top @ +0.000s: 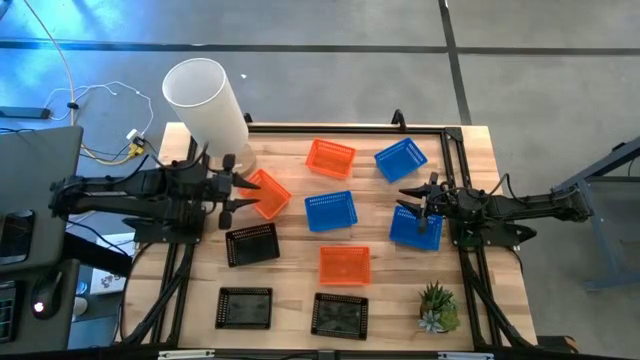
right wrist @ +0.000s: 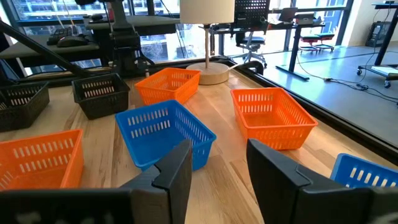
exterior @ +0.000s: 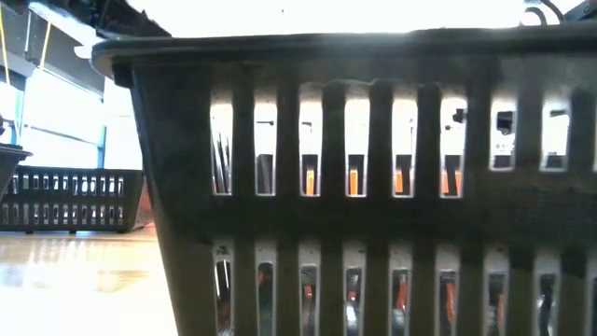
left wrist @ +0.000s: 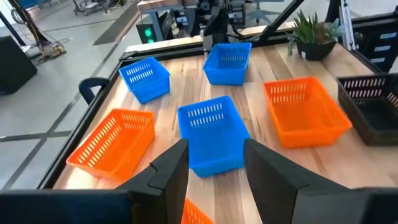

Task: Stack baskets by color
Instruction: Stack the middle orange bin on top of the top orange bin

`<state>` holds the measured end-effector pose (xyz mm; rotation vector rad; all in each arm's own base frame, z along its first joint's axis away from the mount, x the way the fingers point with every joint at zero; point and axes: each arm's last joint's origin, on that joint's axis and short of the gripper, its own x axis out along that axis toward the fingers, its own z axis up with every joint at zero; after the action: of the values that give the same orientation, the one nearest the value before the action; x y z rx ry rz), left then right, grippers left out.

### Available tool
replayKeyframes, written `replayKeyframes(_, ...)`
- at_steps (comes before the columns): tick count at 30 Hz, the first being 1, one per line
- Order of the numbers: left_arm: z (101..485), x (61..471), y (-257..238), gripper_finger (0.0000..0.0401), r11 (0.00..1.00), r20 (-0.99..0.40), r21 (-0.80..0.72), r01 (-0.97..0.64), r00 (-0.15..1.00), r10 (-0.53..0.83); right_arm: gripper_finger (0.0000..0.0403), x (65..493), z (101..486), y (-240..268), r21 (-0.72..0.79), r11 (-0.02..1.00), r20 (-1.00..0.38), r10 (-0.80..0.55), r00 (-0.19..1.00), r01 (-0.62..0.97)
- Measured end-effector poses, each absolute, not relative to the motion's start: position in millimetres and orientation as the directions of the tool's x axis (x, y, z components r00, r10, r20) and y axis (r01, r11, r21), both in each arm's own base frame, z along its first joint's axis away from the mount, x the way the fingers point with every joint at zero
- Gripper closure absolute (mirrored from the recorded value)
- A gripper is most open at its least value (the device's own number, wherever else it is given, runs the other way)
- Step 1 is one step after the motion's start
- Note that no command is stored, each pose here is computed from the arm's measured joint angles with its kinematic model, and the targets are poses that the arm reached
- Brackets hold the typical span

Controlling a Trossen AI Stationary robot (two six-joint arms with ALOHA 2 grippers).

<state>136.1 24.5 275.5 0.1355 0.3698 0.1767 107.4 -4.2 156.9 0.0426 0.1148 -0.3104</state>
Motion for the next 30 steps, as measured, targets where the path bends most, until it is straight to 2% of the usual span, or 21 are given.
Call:
replayKeyframes(8,311.8,151.3,27.1,0.0261,0.977,-0.405,0.162,-0.137,0.894,0.192,0.0261,107.4,156.9,-4.2,0.024,0.952,-0.119,-0.302,0.946,0.307)
replayKeyframes(14,330.0,162.9,30.3,0.0261,0.969,-0.499,0.201,-0.141,0.837,0.225,0.0261,107.4,156.9,-4.2,0.024,0.951,-0.119,-0.302,0.946,0.307)
replayKeyframes(23,332.0,172.9,35.3,0.0261,0.946,-0.722,0.308,-0.1,0.623,0.301,0.0261,107.4,156.9,-4.2,0.024,0.951,-0.119,-0.302,0.946,0.307)
replayKeyframes(30,312.3,173.1,35.6,0.0261,0.952,-0.871,0.306,0.016,0.408,0.274,0.0261,107.4,156.9,-4.2,0.024,0.952,-0.119,-0.302,0.946,0.307)
